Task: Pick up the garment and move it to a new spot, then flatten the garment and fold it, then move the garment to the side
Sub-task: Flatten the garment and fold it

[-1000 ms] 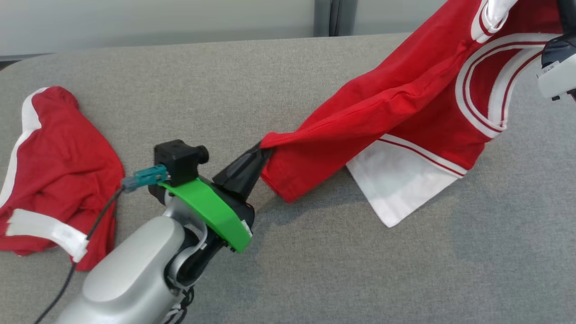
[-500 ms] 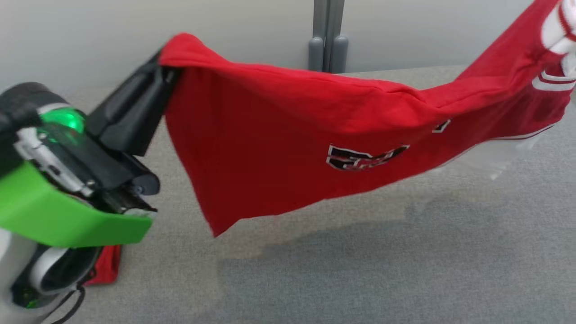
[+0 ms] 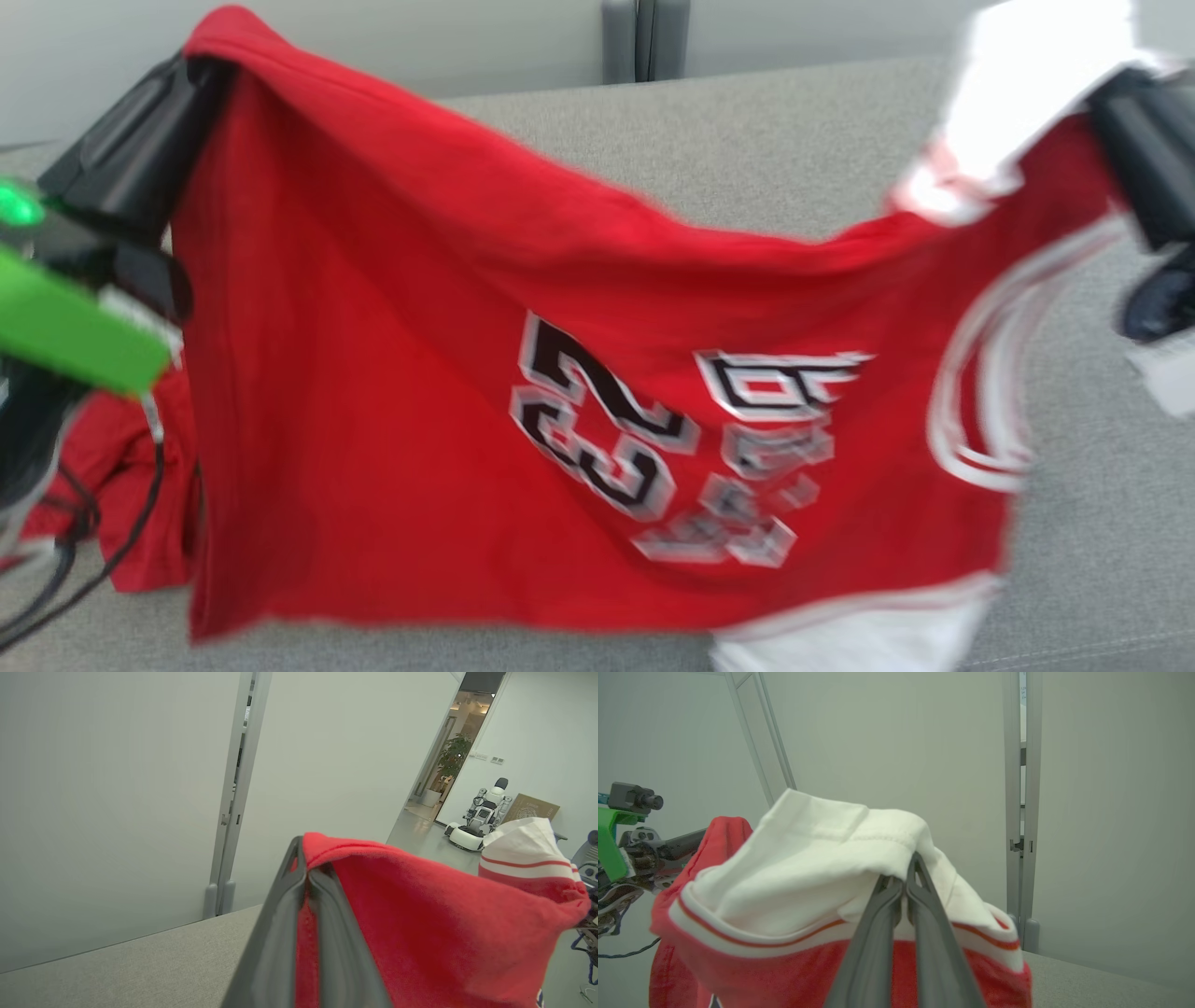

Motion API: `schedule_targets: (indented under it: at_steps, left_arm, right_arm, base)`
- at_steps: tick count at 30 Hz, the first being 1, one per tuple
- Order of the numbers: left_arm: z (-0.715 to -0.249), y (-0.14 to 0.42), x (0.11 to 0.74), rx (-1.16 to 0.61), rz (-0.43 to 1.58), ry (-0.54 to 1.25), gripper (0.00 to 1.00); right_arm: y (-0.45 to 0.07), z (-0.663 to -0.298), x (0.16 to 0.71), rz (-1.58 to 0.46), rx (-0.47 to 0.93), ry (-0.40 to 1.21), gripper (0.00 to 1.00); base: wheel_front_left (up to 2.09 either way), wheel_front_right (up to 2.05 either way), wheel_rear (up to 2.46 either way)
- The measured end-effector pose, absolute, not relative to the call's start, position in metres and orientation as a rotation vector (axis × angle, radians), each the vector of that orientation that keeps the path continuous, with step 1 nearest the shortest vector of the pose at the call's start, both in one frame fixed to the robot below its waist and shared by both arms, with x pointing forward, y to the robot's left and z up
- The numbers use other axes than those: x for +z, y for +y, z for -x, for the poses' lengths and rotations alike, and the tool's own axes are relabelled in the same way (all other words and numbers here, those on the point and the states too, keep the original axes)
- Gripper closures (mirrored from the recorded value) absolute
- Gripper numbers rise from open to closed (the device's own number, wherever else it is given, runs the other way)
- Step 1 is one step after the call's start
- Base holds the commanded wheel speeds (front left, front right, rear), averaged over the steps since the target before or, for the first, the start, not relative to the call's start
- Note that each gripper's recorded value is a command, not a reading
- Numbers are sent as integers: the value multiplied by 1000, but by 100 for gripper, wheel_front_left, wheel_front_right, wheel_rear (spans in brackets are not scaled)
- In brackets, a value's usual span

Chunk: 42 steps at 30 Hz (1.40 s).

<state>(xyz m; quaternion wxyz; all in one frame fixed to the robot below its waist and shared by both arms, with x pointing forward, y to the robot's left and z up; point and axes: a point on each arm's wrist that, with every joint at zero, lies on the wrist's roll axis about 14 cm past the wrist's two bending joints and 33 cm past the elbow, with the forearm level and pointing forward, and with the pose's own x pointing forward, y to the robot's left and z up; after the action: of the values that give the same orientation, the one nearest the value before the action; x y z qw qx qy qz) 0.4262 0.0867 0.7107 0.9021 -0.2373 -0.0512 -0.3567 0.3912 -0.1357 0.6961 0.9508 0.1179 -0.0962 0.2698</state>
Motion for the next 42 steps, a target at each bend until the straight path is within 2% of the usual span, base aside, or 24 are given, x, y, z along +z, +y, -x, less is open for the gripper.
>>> schedule_targets:
  at_steps: [3, 5, 7, 10, 12, 13, 16, 19, 23, 27, 30, 33, 42]
  left_arm:
    - [-468, 91, 685, -664, 467, -19, 100]
    - [-496, 103, 685, -591, 400, -46, 100]
    - [-516, 113, 709, -537, 283, -175, 100]
    - [-518, 101, 772, -566, 152, -430, 100]
    - [-515, 83, 779, -631, 72, -498, 100]
    - [-518, 79, 773, -645, 65, -503, 100]
    - [-536, 68, 713, -672, 53, -401, 100]
    - [-547, 70, 604, -634, 92, -141, 100]
    - [-525, 78, 479, -573, 132, 150, 100]
    - [-491, 75, 400, -522, 182, 326, 100]
    - [-469, 78, 369, -480, 220, 393, 100]
    - [-471, 81, 365, -446, 246, 383, 100]
    - [-477, 92, 391, -421, 221, 320, 100]
  right_arm:
    - [-117, -425, 681, -229, 570, -133, 100]
    - [-125, -460, 699, -149, 504, -200, 100]
    - [-133, -484, 750, -127, 430, -379, 100]
    - [-134, -486, 830, -78, 391, -675, 100]
    - [-128, -487, 847, 33, 375, -769, 100]
    - [-124, -494, 842, 43, 383, -764, 100]
    - [-108, -530, 773, 77, 410, -595, 100]
    - [-112, -552, 648, 94, 396, -277, 100]
    - [-133, -524, 495, 80, 352, 110, 100]
    - [-155, -471, 400, 58, 279, 353, 100]
    - [-149, -441, 371, -20, 249, 425, 100]
    - [-156, -437, 372, -50, 205, 391, 100]
    - [-173, -437, 410, 145, 251, 215, 100]
  base:
    - [0, 0, 0]
    - [0, 0, 0]
    - [0, 0, 0]
    - [0, 0, 0]
    - [0, 0, 0]
    - [0, 0, 0]
    - [0, 0, 0]
    - [0, 0, 0]
    - [0, 0, 0]
    - [0, 0, 0]
    - [0, 0, 0]
    - [0, 0, 0]
    - [0, 0, 0]
